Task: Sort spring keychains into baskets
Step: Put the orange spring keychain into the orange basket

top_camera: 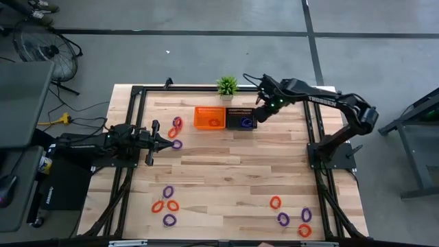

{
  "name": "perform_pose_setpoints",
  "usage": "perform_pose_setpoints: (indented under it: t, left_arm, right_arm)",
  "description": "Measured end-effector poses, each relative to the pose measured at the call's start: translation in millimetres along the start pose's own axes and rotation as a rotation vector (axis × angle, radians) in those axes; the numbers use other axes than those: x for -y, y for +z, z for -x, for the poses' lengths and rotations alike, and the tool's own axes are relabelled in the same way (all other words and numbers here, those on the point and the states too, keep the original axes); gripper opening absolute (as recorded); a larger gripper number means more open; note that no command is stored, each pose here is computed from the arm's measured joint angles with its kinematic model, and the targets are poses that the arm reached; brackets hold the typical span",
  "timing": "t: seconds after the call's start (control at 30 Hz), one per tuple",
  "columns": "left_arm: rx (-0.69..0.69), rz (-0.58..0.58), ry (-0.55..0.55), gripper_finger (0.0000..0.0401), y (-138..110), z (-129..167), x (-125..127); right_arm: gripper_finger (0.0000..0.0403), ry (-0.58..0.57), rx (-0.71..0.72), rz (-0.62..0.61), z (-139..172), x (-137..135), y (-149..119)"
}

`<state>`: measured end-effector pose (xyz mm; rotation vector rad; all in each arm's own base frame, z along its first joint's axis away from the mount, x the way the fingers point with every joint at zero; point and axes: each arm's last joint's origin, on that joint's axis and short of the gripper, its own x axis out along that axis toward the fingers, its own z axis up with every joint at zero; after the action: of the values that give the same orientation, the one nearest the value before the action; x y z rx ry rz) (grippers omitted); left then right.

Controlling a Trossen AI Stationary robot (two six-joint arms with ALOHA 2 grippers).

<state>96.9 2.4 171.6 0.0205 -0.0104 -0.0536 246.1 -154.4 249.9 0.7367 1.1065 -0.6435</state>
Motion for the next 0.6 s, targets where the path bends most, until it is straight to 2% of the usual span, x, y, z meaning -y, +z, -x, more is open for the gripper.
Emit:
perform_pose_setpoints:
  t: [0.27, 0.6]
  left_arm:
    - [0.0, 0.0, 0.0, 0.0001, -0.1, 0.0, 0.0]
    - [0.0, 0.0, 0.0, 0.0001, 0.0, 0.0, 0.0]
  right_arm:
    - [0.0018, 0.058, 0.059, 0.153, 8.5, -47.2, 31.4]
    - [0.0018, 0.127, 0.074, 0.32, -13.3, -101.9, 72.9]
